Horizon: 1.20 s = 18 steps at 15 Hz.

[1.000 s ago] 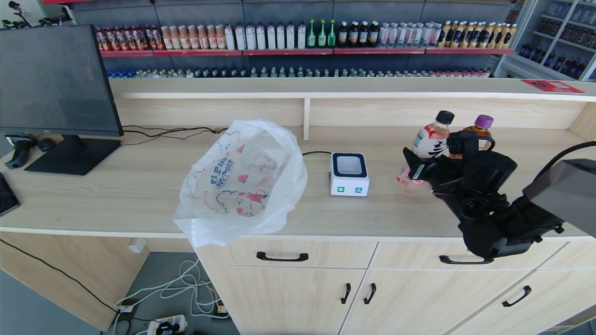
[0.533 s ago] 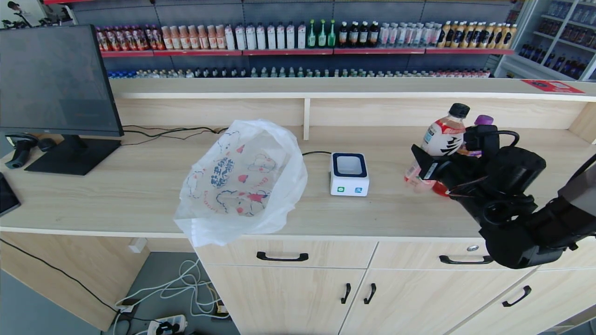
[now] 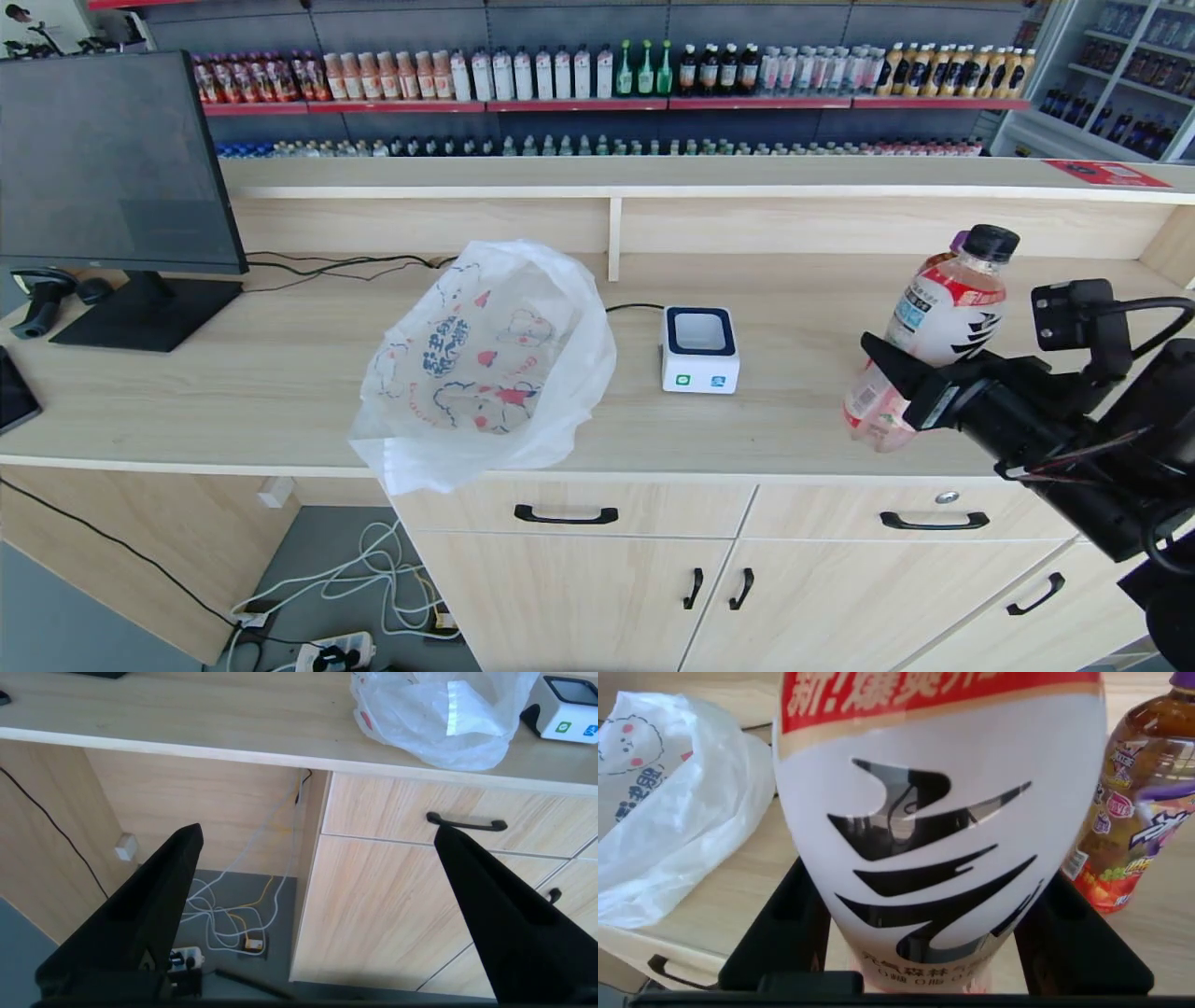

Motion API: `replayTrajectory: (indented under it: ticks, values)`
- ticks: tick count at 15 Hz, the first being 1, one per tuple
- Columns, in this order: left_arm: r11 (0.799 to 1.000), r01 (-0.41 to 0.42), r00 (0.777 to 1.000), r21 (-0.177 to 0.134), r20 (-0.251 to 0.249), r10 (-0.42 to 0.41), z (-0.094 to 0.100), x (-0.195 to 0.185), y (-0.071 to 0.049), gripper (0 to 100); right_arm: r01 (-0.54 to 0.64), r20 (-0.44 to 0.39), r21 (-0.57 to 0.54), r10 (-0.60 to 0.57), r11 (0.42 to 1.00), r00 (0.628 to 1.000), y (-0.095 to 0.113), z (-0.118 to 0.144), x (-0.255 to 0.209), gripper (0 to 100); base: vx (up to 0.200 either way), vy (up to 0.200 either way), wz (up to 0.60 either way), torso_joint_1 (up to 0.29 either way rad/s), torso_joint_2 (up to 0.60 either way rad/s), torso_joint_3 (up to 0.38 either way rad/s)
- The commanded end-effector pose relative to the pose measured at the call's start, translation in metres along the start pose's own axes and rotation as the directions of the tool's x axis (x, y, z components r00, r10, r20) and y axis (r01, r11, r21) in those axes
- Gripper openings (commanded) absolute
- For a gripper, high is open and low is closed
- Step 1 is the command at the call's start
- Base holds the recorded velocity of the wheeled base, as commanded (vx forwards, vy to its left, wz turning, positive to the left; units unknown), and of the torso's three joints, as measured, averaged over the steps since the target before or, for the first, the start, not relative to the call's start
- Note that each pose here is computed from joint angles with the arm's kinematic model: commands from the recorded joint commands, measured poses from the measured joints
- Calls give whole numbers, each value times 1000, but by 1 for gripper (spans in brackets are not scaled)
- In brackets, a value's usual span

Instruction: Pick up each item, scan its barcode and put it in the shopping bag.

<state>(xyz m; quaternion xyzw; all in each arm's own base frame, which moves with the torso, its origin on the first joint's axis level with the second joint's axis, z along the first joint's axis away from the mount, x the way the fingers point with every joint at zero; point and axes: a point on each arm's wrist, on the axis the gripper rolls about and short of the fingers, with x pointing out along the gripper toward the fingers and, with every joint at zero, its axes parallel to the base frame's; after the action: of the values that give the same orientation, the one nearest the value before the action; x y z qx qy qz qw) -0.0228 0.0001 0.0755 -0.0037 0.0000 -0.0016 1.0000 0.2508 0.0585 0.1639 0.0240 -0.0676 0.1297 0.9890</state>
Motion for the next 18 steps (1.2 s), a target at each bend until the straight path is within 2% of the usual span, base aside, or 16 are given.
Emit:
replayTrajectory:
  ticks: [1, 4, 5, 10, 15, 17, 18]
  values:
    - [1000, 0, 1000, 0, 0, 0, 0, 0, 0, 100, -53, 54, -8, 53, 999, 997, 4, 21, -50, 0, 0, 0, 0, 0, 0, 0]
    - [1000, 0, 1000, 0, 0, 0, 0, 0, 0, 100, -78, 71, -11, 79, 997, 994, 6, 25, -93, 0, 0, 0, 0, 0, 0, 0]
    - [1000, 0, 1000, 0, 0, 0, 0, 0, 0, 100, -76, 109, -15, 77, 997, 991, 6, 33, -107, 0, 0, 0, 0, 0, 0, 0]
    - [1000, 0, 1000, -2, 0, 0, 0, 0, 0, 100, -105, 189, -30, 109, 994, 976, 8, 49, -116, 0, 0, 0, 0, 0, 0, 0]
    - [1000, 0, 1000, -2, 0, 0, 0, 0, 0, 100, -253, 193, 103, 230, 962, 954, 24, 52, -105, 0, 0, 0, 0, 0, 0, 0]
    - [1000, 0, 1000, -2, 0, 0, 0, 0, 0, 100, -341, 198, 186, 305, 922, 932, 36, 50, -95, 0, 0, 0, 0, 0, 0, 0]
    - [1000, -2, 1000, -2, 0, 2, 0, 0, 0, 100, -403, 210, 225, 359, 887, 909, 45, 50, -89, 0, 0, 0, 0, 0, 0, 0]
